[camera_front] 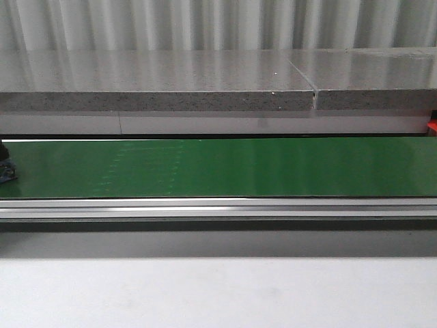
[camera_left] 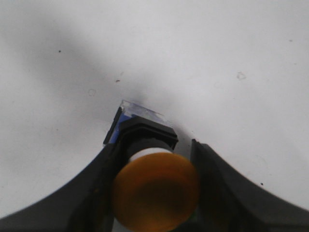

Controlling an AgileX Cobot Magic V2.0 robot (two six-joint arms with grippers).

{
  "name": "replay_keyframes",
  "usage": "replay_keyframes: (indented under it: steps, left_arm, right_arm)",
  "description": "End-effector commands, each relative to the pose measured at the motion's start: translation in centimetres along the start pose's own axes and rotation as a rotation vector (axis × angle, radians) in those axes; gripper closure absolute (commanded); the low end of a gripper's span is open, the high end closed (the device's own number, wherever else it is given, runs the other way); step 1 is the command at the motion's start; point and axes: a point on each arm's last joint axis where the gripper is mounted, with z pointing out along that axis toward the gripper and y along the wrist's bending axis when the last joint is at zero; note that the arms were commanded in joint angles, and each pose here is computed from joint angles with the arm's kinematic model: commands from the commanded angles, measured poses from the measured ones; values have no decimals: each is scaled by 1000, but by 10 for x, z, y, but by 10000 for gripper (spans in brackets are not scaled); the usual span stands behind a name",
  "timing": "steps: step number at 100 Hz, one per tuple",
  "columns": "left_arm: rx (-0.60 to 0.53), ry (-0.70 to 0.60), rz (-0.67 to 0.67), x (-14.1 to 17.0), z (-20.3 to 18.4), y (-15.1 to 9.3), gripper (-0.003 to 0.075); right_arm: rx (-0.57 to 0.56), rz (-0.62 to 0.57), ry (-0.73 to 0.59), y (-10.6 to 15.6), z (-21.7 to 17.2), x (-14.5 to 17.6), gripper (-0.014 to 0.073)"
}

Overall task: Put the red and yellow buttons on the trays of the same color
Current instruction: 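Grasp a yellow push-button with the left gripper and lift it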

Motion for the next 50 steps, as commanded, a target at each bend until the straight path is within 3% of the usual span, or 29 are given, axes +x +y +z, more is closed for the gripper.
replay_keyframes:
  steps: [1, 24, 50]
  left_arm:
    - [70, -135, 110, 5, -60, -17, 645]
    - [76, -240, 297, 31, -113, -32, 662]
    - [81, -306, 412, 76, -141, -44, 662]
  right_arm:
    - [-1, -5, -91, 0, -4, -12, 664]
    - [-1, -5, -91, 0, -4, -12, 664]
    - [-1, -5, -91, 0, -4, -12, 664]
